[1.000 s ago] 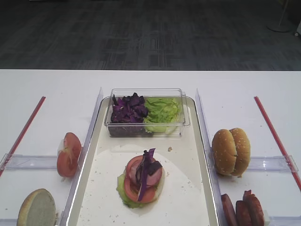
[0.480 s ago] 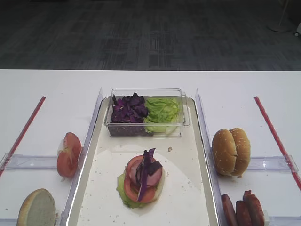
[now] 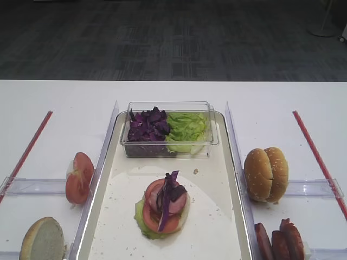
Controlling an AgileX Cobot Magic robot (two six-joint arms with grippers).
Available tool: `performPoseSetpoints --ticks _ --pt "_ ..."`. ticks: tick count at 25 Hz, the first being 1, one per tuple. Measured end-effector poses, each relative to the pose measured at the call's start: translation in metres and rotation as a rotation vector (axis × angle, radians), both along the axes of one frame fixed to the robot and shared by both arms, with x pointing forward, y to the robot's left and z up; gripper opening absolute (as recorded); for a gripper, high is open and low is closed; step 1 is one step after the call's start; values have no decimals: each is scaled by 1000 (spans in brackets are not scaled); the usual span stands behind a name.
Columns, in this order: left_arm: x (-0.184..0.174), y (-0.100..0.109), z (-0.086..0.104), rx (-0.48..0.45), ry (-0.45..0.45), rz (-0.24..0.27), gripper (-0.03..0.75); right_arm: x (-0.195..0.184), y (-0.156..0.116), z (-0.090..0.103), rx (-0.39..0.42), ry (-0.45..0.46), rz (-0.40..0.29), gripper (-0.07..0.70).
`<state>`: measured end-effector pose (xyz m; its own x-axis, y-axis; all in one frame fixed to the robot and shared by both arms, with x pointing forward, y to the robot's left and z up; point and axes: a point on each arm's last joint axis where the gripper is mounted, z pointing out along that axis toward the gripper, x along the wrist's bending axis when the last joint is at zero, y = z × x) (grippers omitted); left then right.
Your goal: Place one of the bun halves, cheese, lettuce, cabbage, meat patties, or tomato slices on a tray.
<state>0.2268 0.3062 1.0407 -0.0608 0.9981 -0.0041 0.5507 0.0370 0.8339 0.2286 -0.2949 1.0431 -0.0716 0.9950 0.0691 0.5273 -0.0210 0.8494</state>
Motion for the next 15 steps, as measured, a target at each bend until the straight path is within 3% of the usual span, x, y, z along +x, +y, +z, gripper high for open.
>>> performPoseSetpoints --ticks 15 --pt "0 0 0 0 2 0 619 0 0 0 0 0 0 692"
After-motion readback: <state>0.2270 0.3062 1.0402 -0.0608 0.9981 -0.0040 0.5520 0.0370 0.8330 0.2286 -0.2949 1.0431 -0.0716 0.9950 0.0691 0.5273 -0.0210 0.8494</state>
